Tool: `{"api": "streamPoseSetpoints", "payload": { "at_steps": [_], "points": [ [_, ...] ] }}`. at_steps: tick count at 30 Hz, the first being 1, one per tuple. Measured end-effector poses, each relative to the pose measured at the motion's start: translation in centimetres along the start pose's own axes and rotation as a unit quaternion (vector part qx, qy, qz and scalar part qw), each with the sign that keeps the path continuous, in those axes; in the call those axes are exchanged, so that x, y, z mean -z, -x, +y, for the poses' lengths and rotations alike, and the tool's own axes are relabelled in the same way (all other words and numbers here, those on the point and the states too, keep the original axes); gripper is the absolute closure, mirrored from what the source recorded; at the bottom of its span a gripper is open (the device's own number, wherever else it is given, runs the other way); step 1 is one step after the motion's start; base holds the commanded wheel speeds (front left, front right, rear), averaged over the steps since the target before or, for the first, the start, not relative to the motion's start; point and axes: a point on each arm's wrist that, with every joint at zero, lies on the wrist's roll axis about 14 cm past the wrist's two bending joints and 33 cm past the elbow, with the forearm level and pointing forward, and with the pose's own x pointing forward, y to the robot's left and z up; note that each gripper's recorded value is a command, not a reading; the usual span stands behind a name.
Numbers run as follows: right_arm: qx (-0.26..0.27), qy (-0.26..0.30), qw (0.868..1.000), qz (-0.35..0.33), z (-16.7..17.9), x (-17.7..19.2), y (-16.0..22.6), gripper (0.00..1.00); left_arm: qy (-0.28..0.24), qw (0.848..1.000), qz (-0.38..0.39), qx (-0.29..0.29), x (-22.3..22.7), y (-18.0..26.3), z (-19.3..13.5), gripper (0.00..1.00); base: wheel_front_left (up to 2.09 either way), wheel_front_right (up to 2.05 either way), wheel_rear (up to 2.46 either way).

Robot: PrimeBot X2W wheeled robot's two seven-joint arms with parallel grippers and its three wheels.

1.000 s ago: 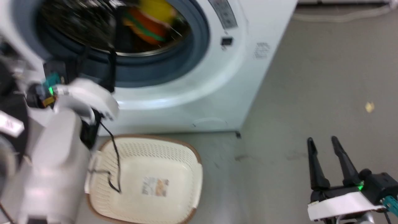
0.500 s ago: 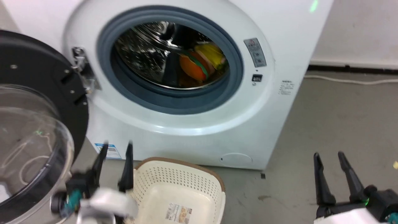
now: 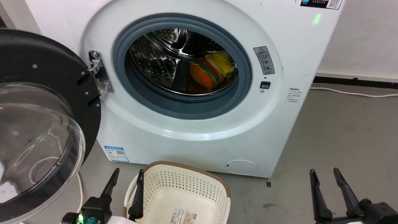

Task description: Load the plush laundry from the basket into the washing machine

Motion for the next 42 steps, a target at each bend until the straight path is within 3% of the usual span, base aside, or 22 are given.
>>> {"api": "streamPoseSetpoints", "payload": {
  "at_steps": [6,7,42],
  "points": [
    [0.003,0.000,1.000,0.014,-0.1,0.8,0.5,0.00,-0.004,1.000,-0.003,0.002,-0.2,0.3,0.1,0.00,0.00,0.00,0.00],
    [0.003,0.000,1.000,0.015,-0.2,0.9,0.6,1.00,-0.003,1.000,-0.004,0.003,-0.3,0.2,0.1,1.00,0.00,0.00,0.00],
    [-0.001,0.019,0.999,0.038,-0.1,1.2,0.2,1.00,-0.011,1.000,0.010,-0.001,-0.4,-0.2,0.0,1.00,0.00,0.00,0.00]
  ]
}}
